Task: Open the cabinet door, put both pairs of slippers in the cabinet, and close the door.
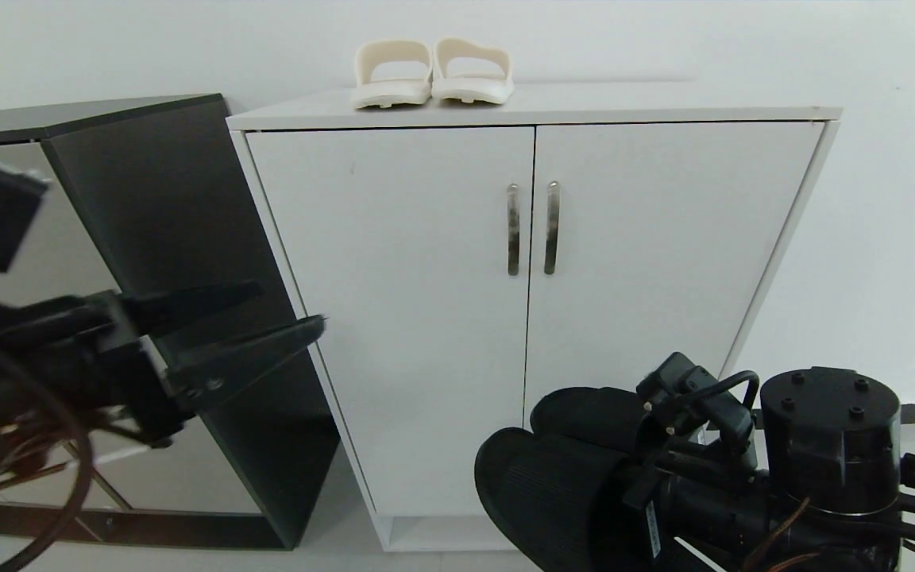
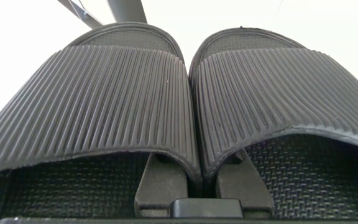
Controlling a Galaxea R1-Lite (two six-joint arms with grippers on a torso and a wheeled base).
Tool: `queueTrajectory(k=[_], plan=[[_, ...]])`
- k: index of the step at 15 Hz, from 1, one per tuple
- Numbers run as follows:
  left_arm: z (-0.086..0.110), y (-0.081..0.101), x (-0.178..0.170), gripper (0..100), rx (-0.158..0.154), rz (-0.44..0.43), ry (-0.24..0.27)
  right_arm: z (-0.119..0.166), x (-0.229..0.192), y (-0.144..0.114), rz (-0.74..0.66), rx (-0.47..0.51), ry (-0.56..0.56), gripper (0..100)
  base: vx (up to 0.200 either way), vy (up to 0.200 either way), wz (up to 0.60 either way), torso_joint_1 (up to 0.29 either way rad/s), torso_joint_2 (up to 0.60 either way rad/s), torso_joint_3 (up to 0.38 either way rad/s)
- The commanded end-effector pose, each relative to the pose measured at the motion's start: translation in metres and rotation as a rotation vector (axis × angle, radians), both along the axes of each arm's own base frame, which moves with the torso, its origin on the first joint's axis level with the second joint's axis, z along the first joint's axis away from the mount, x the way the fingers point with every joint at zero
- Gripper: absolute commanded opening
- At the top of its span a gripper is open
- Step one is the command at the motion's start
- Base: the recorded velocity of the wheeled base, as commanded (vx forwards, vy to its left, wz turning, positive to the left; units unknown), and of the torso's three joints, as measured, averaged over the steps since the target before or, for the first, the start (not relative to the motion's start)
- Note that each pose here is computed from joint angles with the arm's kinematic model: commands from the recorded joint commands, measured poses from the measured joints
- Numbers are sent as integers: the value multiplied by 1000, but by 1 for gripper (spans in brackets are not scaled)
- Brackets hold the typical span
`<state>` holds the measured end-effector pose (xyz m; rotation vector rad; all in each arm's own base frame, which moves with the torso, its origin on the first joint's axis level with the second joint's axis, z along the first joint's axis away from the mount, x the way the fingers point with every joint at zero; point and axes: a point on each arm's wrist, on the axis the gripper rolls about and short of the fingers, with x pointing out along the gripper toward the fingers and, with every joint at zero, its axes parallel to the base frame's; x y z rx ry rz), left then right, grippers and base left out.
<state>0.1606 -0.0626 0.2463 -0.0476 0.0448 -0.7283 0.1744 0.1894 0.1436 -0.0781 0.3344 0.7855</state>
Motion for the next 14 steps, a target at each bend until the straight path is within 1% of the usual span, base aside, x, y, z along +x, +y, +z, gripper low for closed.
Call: queueTrajectory(k=[1, 2, 4, 5, 6, 8, 9, 10, 11, 13, 14], plan=[[7, -44, 40, 100, 9, -101, 25, -6, 3, 1, -4, -13, 15, 0, 0, 0, 0, 0, 0, 0], [10, -51, 44, 100, 8, -118, 20, -7, 3, 0, -8, -17, 16, 0, 0, 0, 0, 0, 0, 0], [21, -80, 53, 100, -2, -199, -5, -8, 7, -3, -22, -18, 19, 0, 0, 0, 0, 0, 0, 0], [22, -84, 57, 100, -1, -207, -3, -8, 7, -3, -22, -19, 20, 0, 0, 0, 0, 0, 0, 0], [27, -97, 68, 100, 5, -231, 7, -10, 8, -2, -22, -24, 26, 0, 0, 0, 0, 0, 0, 0], [33, -117, 84, 100, 13, -274, 23, -13, 10, -1, -23, -28, 27, 0, 0, 0, 0, 0, 0, 0], [37, -127, 91, 100, 11, -308, 21, -13, 11, -1, -27, -24, 21, 0, 0, 0, 0, 0, 0, 0], [42, -135, 100, 100, 2, -340, 31, -12, 11, -1, -30, -23, 19, 0, 0, 0, 0, 0, 0, 0], [45, -142, 108, 100, -8, -362, 57, -12, 12, -2, -36, -22, 17, 0, 0, 0, 0, 0, 0, 0], [50, -150, 119, 100, -46, -407, 97, -14, 12, -2, -36, -27, 21, 0, 0, 0, 0, 0, 0, 0], [54, -155, 124, 100, -89, -468, 138, -17, 13, -1, -35, -39, 28, 0, 0, 0, 0, 0, 0, 0]])
